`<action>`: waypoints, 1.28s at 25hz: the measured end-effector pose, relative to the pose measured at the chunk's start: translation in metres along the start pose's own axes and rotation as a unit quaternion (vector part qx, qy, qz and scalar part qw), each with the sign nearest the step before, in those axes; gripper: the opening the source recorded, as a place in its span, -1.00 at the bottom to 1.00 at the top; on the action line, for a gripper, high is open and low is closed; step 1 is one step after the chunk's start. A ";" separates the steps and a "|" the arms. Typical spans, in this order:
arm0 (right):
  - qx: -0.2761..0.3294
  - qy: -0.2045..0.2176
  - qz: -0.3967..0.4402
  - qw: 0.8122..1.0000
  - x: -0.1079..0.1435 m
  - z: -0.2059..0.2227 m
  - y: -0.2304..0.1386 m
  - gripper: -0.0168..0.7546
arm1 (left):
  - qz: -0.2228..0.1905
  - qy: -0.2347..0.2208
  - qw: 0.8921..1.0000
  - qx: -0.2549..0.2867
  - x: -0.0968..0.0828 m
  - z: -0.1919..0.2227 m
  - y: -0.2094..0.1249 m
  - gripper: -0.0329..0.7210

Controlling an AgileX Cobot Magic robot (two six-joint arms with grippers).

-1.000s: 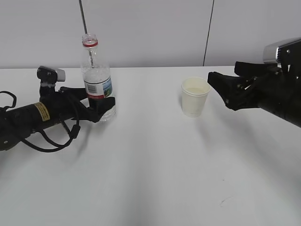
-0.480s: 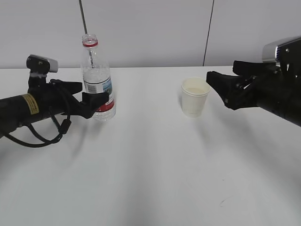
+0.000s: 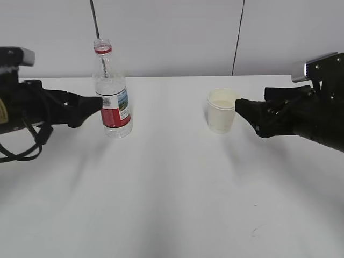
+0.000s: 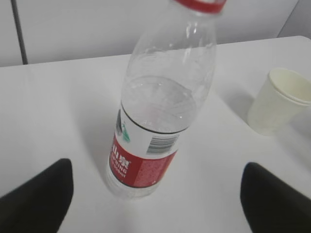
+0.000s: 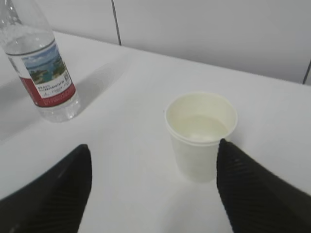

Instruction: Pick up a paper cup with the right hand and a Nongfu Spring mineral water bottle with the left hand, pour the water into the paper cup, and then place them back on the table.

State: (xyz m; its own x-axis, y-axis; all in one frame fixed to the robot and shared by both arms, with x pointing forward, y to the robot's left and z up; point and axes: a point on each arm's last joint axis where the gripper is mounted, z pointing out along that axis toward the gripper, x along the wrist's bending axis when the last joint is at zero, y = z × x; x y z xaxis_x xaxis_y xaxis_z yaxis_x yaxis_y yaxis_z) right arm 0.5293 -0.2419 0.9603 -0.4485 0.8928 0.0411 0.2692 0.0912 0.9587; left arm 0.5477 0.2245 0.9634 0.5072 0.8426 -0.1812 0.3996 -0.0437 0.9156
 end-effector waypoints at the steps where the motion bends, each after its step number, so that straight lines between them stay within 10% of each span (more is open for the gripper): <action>1: 0.015 -0.002 0.004 1.000 -0.001 0.001 -0.001 0.58 | -0.009 0.007 1.000 0.008 -0.004 -0.010 0.007 0.74; 13: 0.199 -0.114 -0.060 0.972 0.010 0.020 0.039 0.58 | 0.002 -0.001 0.999 0.055 -0.044 -0.086 0.046 0.55; 19: 0.326 -0.219 -0.045 0.919 0.007 0.005 0.024 0.57 | -0.016 0.003 0.997 0.078 -0.045 -0.088 0.043 0.52; 23: 0.435 -0.170 -0.037 0.883 0.015 -0.003 0.026 0.56 | -0.048 -0.013 0.995 0.083 -0.048 -0.089 0.042 0.52; 32: 0.467 -0.004 -0.020 0.884 0.043 -0.001 0.072 0.56 | -0.060 -0.037 0.994 0.078 -0.056 -0.095 0.046 0.45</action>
State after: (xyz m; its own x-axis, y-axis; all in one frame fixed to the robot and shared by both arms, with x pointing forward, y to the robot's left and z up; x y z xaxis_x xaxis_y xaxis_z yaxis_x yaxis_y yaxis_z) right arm 0.5288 -0.1975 1.0312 -0.4685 0.8834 0.0069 0.8413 0.4438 0.3088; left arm 0.4650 0.2265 1.0495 0.5011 0.8054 -0.3166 0.5711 -0.0329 0.8202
